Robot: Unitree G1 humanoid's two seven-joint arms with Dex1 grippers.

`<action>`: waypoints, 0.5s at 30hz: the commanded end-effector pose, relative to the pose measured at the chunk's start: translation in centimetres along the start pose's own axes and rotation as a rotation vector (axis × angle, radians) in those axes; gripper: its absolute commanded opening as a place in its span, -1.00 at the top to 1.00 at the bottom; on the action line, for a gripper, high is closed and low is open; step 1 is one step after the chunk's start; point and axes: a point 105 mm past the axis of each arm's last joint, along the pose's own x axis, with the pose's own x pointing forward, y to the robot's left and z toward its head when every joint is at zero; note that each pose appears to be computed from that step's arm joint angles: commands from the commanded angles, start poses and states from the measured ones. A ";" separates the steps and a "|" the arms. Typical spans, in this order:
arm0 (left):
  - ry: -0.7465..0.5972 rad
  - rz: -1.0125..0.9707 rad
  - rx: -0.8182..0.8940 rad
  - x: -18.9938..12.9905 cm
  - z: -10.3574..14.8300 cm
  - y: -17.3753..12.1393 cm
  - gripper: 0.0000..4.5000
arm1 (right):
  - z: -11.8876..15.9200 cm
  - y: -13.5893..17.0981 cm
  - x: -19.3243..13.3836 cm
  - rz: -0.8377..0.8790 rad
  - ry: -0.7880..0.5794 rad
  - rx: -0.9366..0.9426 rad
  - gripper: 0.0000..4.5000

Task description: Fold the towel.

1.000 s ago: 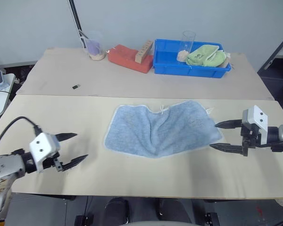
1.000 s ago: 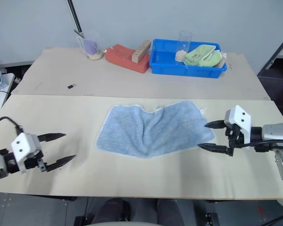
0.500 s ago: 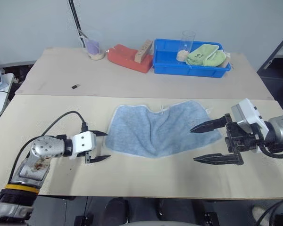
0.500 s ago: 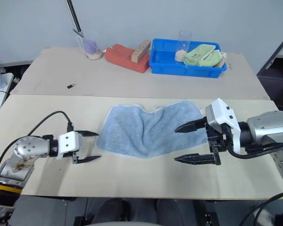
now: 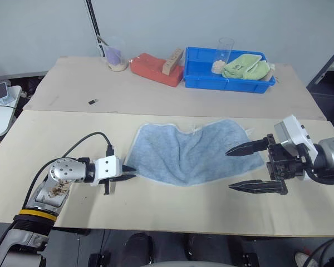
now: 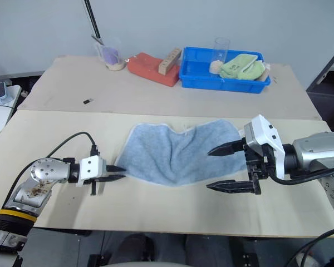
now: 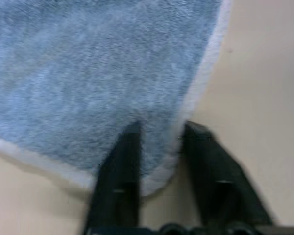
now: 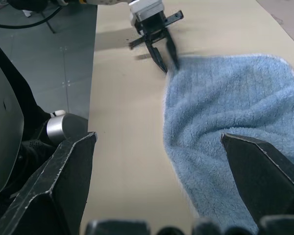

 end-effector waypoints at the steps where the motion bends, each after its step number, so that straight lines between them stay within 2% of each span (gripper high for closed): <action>1: 0.022 0.002 -0.046 -0.8 -0.3 -0.3 0.93 | -1.0 -1.6 -1.7 -0.106 0.091 -0.082 -1.00; 4: -0.004 0.064 -0.101 -1.7 0.2 0.3 0.93 | -3.9 -3.5 -3.0 -0.200 0.231 -0.131 -1.00; 7: -0.013 0.101 -0.118 -2.2 0.6 0.6 0.93 | -6.2 -4.1 -3.8 -0.200 0.340 -0.189 -1.00; 10: -0.022 0.143 -0.158 -3.0 0.5 0.4 0.93 | -9.6 -6.4 -4.5 -0.249 0.472 -0.266 -1.00; 12: -0.015 0.148 -0.167 -3.2 0.2 0.1 0.93 | -10.9 -7.4 -4.6 -0.261 0.507 -0.294 -1.00; 15: 0.003 0.154 -0.170 -3.2 -0.5 -0.5 0.93 | -11.9 -8.8 -4.0 -0.280 0.477 -0.284 -1.00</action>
